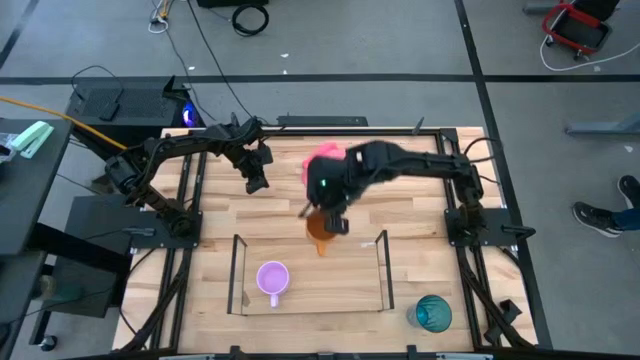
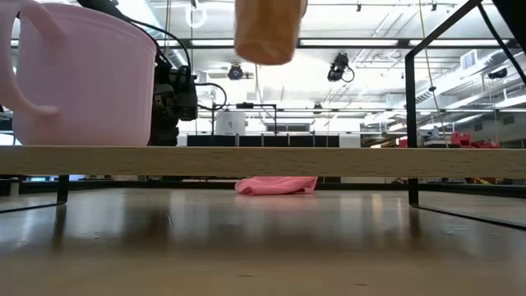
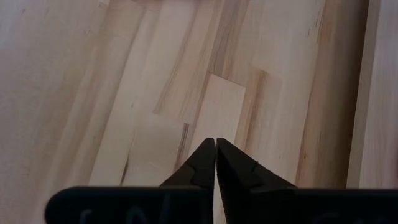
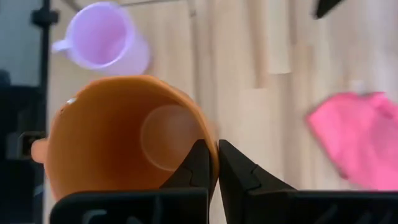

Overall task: Stack small to large cups/mugs on shelf
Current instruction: Put the orange mug on the shelf

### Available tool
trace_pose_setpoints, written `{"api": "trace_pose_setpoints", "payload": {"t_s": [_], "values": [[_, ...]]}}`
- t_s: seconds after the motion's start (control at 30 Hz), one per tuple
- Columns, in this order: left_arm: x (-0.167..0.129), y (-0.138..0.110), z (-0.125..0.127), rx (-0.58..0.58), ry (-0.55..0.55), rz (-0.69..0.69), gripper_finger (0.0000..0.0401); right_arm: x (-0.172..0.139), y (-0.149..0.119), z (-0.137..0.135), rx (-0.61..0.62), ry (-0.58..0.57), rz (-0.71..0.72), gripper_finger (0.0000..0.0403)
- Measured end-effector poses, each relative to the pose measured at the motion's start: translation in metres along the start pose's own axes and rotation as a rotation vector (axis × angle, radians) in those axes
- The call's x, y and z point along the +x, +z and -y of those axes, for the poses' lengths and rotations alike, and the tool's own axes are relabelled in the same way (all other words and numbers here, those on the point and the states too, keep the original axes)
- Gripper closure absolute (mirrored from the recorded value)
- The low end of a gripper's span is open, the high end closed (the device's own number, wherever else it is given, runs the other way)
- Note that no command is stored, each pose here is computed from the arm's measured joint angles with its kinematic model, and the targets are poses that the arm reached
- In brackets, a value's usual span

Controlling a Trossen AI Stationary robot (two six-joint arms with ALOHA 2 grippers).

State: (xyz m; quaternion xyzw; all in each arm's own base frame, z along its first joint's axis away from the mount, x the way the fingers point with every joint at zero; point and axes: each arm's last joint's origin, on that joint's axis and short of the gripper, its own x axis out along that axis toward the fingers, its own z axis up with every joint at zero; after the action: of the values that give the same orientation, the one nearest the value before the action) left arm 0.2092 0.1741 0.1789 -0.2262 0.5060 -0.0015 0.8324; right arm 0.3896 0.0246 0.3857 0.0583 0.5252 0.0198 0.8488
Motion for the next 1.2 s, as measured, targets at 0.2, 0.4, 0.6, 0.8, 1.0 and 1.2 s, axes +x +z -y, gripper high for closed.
{"api": "trace_pose_setpoints", "payload": {"t_s": [0.2,0.4,0.6,0.8,1.0,1.2], "values": [[0.000,0.000,0.000,-0.019,0.001,0.004,0.0374,0.003,-0.008,-0.047,-0.081,0.057,-0.008,0.0390],[0.000,0.001,0.000,-0.050,0.001,0.005,0.0386,0.012,-0.011,-0.076,-0.092,0.088,0.001,0.0390],[0.002,0.002,0.004,-0.060,-0.004,0.001,0.0386,0.056,-0.010,-0.092,-0.112,0.077,-0.083,0.0390],[0.008,0.006,0.014,-0.013,-0.017,-0.003,0.0383,0.092,-0.006,-0.094,-0.093,0.062,-0.120,0.0390],[0.013,0.009,0.022,0.027,-0.029,-0.011,0.0391,0.106,-0.007,-0.097,-0.068,0.062,-0.140,0.0390],[0.015,0.009,0.025,0.044,-0.034,-0.015,0.0380,0.107,-0.003,-0.101,-0.049,0.060,-0.094,0.0390]]}}
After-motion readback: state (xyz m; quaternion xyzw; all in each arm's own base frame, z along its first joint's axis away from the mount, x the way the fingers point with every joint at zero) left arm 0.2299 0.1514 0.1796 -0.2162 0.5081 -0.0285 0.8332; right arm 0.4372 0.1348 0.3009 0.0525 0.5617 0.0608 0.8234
